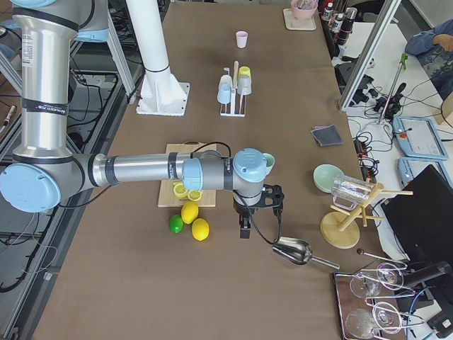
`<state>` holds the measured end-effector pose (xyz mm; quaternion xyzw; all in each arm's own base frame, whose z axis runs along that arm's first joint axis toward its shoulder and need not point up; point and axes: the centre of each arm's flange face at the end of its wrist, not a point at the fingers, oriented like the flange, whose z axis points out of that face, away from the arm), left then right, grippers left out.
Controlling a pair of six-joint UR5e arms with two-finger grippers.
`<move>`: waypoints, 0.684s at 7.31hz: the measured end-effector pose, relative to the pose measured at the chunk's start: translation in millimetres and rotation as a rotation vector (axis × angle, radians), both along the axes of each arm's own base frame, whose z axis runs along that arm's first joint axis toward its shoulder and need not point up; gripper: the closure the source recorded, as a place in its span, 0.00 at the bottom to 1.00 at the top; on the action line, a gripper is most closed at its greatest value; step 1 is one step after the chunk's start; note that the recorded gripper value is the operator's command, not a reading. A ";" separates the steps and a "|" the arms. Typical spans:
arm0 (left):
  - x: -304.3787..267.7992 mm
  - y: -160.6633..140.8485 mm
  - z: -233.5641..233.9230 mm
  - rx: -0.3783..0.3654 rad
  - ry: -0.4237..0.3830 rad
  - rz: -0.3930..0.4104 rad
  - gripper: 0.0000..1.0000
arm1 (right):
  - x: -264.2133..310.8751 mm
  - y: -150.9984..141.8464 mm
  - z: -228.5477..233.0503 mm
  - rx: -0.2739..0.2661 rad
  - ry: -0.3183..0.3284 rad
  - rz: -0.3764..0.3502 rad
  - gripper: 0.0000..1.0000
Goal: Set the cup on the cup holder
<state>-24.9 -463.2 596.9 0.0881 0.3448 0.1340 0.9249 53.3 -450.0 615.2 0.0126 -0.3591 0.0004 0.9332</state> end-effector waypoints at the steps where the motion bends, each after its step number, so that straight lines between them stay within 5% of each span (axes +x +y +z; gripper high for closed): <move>1: 0.1 0.0 -0.3 0.001 0.000 0.000 0.02 | -0.1 0.7 0.0 -0.001 -0.002 0.000 0.00; 5: -0.4 0.8 2.3 -0.005 0.001 -0.001 0.02 | -1.6 0.7 3.5 -0.015 -0.002 0.004 0.00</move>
